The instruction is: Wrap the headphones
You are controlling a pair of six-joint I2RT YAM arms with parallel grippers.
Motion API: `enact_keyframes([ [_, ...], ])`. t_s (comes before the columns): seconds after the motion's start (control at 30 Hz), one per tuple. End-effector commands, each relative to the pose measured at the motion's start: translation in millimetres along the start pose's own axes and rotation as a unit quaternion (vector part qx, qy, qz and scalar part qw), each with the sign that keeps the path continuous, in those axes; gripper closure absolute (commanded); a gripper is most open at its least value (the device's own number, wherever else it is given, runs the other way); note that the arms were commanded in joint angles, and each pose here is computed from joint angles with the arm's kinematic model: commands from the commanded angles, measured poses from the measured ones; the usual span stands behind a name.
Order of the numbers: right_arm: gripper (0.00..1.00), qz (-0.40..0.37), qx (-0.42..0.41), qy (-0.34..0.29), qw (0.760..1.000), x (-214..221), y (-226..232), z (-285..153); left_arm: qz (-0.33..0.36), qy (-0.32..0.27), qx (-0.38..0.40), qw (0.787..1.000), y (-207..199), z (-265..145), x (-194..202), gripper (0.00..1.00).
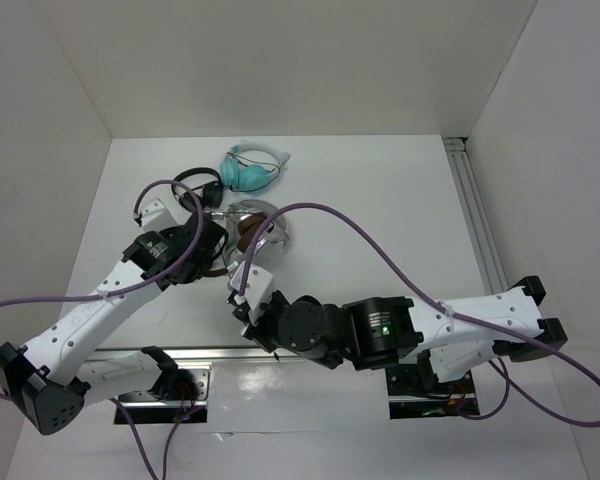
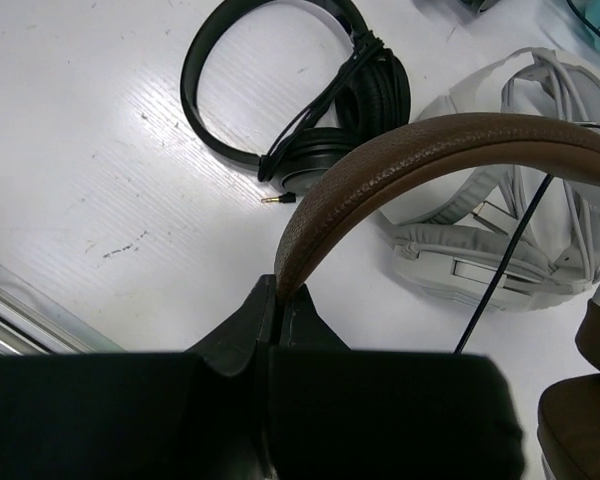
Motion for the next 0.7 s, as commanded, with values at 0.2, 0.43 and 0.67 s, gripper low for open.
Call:
enact_keyframes([
  [0.2,1.0,-0.03,0.028,0.028,0.999,-2.0,-25.2,-25.8,0.025,0.002,0.059,0.998,-10.9,0.2,-3.5,1.0],
  [0.43,1.0,-0.11,0.052,0.068,0.99,26.3,-44.3,-38.0,0.147,0.062,0.153,0.975,-22.5,-10.5,18.3,1.0],
  [0.67,1.0,-0.141,0.156,0.074,0.975,12.2,-89.7,-45.9,0.275,0.141,0.235,0.922,-30.6,-28.1,56.3,1.0],
])
Point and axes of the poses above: each gripper's point midway between its finger pads, its own z axis out along the fingers, its own y axis along the line the jaws close on, x = y × z, the point moved 2 cm from there along -z, back along the fingers, and after that the axes turned 14 degrees about -z, right-handed, at the moved point
